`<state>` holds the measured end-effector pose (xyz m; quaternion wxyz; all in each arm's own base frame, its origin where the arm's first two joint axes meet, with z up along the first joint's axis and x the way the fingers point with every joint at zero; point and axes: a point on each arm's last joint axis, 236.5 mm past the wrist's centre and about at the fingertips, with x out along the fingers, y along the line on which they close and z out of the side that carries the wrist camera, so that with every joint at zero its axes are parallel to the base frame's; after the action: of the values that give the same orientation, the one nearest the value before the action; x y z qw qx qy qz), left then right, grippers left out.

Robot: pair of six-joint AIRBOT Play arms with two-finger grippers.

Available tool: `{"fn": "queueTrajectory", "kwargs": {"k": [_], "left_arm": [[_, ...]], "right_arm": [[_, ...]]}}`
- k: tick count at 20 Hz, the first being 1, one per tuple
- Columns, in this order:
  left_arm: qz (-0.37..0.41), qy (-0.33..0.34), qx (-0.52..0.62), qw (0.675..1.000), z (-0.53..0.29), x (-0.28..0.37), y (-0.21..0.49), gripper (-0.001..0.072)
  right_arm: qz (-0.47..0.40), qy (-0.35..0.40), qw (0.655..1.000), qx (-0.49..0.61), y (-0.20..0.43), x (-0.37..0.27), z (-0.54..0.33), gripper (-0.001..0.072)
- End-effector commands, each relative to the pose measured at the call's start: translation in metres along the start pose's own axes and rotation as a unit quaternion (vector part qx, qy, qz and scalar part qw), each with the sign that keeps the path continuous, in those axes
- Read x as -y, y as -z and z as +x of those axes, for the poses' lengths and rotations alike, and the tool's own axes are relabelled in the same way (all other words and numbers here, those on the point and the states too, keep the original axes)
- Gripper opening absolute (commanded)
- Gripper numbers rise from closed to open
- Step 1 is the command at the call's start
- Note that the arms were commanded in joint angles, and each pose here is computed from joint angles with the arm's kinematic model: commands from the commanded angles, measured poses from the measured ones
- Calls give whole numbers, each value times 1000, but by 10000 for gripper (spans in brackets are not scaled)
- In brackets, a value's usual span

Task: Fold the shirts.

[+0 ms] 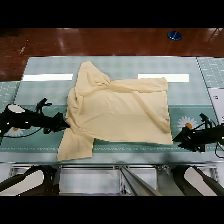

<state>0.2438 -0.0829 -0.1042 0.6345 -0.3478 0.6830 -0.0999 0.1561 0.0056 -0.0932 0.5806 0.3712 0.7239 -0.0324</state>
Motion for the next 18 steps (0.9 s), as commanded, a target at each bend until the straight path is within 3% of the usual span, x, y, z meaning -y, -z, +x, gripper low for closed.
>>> {"fn": "queueTrajectory", "kwargs": {"k": [1,6,7,8,9,10,14,18], "left_arm": [[1,3,-3,1000,-1,3,1,16],[0,4,-3,1000,-1,3,0,17],[0,5,-3,1000,-1,3,0,17],[0,5,-2,1000,-1,3,0,17],[2,5,-1,1000,-2,4,-1,17],[8,7,4,1000,-6,8,-5,17],[86,76,92,989,-74,91,-52,16],[240,157,294,912,-240,238,-76,16]], "right_arm": [[-13,4,1000,-23,2,-4,17,414],[-25,-52,998,9,-21,-49,36,412],[-28,-64,997,19,-25,-61,39,384],[-40,-75,996,22,-25,-73,40,264],[-73,-96,992,22,-22,-91,40,53],[-110,-126,986,20,-17,-116,36,28],[-236,-173,950,107,-30,-208,-45,27],[-358,-183,859,315,-27,-301,-231,27]]}}
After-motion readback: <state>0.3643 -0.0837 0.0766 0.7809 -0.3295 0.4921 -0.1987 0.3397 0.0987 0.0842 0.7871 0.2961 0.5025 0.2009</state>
